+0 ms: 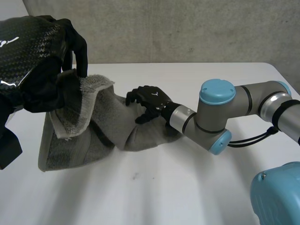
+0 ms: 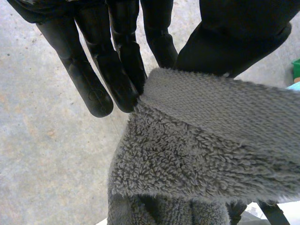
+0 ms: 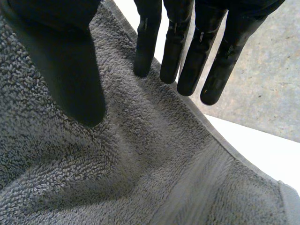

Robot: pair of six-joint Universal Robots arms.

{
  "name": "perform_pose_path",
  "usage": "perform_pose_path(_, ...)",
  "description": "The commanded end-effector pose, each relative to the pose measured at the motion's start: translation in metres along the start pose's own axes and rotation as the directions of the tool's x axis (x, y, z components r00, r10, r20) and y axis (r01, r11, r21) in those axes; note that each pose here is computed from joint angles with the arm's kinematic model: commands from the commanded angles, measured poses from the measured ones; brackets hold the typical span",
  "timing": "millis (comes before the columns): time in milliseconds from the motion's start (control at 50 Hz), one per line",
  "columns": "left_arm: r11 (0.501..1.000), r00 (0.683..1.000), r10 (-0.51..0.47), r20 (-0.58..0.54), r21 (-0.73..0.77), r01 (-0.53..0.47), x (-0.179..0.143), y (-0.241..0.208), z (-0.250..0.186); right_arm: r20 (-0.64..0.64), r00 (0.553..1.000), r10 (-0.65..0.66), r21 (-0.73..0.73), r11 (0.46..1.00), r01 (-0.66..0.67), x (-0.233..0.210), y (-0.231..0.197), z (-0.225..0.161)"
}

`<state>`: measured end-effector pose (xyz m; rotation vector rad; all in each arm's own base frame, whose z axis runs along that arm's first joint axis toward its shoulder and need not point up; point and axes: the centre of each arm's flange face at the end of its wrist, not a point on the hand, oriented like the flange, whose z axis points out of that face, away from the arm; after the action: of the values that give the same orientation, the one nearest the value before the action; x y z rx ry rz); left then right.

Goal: Fold the laundry

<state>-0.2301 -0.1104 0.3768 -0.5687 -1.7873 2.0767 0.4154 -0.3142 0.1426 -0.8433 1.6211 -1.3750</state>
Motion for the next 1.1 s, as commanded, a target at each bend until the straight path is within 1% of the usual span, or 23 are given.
perform_pose_path(20,1.0,1.0,0.003,0.004,-0.02,-0.003,-0.001,0.006,0.001,0.042,0.999,0.025,-0.036,0.999,-0.024,-0.002,0.008,0.002)
perform_pose_path(300,1.0,1.0,-0.001,-0.012,0.006,0.001,0.002,-0.001,-0.002,0.119,0.991,0.057,-0.097,0.994,-0.045,-0.033,0.027,0.003)
perform_pose_path(400,1.0,1.0,0.002,-0.005,-0.005,-0.002,0.001,0.002,0.001,0.104,0.994,0.024,-0.04,0.999,-0.02,-0.031,0.007,0.007)
perform_pose_path(440,1.0,1.0,0.001,-0.001,-0.01,-0.001,0.0,0.004,0.002,0.043,0.999,-0.021,0.041,0.999,0.02,-0.024,-0.026,0.009)
perform_pose_path(460,1.0,1.0,0.002,0.008,-0.008,-0.002,-0.002,0.005,0.004,0.043,0.999,-0.022,0.041,0.999,0.02,-0.024,-0.027,0.009)
perform_pose_path(500,1.0,1.0,0.005,0.028,-0.006,-0.004,-0.006,0.006,0.009,-0.09,0.993,-0.077,0.146,0.985,0.09,-0.005,-0.075,0.0)
perform_pose_path(520,1.0,0.999,0.007,0.051,-0.004,-0.007,-0.011,0.008,0.014,-0.091,0.993,-0.077,0.147,0.985,0.09,-0.005,-0.075,0.0)
perform_pose_path(560,1.0,0.997,0.012,0.078,-0.005,-0.012,-0.017,0.012,0.023,-0.237,0.96,-0.146,0.258,0.944,0.207,0.011,-0.136,-0.023)
perform_pose_path(620,1.0,0.987,0.024,0.156,0.003,-0.024,-0.037,0.021,0.046,-0.308,0.933,-0.187,0.285,0.917,0.278,0.016,-0.16,-0.039)
perform_pose_path(660,0.999,0.98,0.026,0.196,0.025,-0.031,-0.048,0.023,0.056,-0.417,0.858,-0.301,0.311,0.84,0.445,0.015,-0.201,-0.071)
perform_pose_path(680,0.998,0.973,0.029,0.231,0.049,-0.041,-0.058,0.023,0.065,-0.417,0.857,-0.302,0.311,0.839,0.446,0.015,-0.201,-0.071)
perform_pose_path(700,0.998,0.972,0.029,0.231,0.05,-0.041,-0.058,0.023,0.065,-0.446,0.821,-0.357,0.308,0.8,0.515,0.006,-0.214,-0.083)
perform_pose_path(720,0.996,0.968,0.028,0.249,0.07,-0.047,-0.066,0.025,0.075,-0.446,0.82,-0.357,0.308,0.799,0.516,0.006,-0.214,-0.083)
perform_pose_path(740,0.996,0.968,0.028,0.249,0.071,-0.047,-0.066,0.025,0.075,-0.47,0.785,-0.405,0.277,0.776,0.566,-0.001,-0.217,-0.094)
perform_pose_path(760,0.996,0.971,0.022,0.24,0.077,-0.042,-0.068,0.034,0.087,-0.47,0.784,-0.405,0.277,0.776,0.566,-0.001,-0.217,-0.095)
perform_pose_path(820,0.999,0.984,-0.006,0.177,0.043,-0.002,-0.059,0.061,0.107,-0.449,0.758,-0.473,0.14,0.801,0.583,-0.014,-0.191,-0.109)
perform_pose_path(840,0.999,0.984,-0.006,0.177,0.043,-0.001,-0.059,0.062,0.107,-0.419,0.762,-0.495,0.043,0.827,0.561,-0.018,-0.171,-0.117)
perform_pose_path(860,1.0,0.988,-0.023,0.154,-0.004,0.024,-0.054,0.08,0.114,-0.388,0.771,-0.505,-0.045,0.846,0.531,-0.02,-0.152,-0.123)
perform_pose_path(880,0.996,0.989,-0.037,0.146,-0.071,0.048,-0.052,0.105,0.122,-0.388,0.771,-0.505,-0.046,0.846,0.531,-0.02,-0.152,-0.123)
perform_pose_path(920,0.989,0.989,-0.047,0.139,-0.129,0.066,-0.049,0.125,0.126,-0.316,0.805,-0.502,-0.211,0.865,0.456,-0.026,-0.113,-0.133)
perform_pose_path(980,0.967,0.992,-0.057,0.113,-0.242,0.084,-0.039,0.165,0.13,-0.273,0.825,-0.494,-0.285,0.861,0.421,-0.03,-0.093,-0.137)
perform_pose_path(1020,0.952,0.993,-0.058,0.099,-0.293,0.085,-0.032,0.184,0.13,-0.209,0.867,-0.453,-0.405,0.847,0.344,-0.031,-0.048,-0.141)
perform_pose_path(1100,0.909,0.995,-0.057,0.081,-0.407,0.086,-0.024,0.223,0.124,-0.19,0.889,-0.416,-0.479,0.83,0.286,-0.029,-0.018,-0.145)
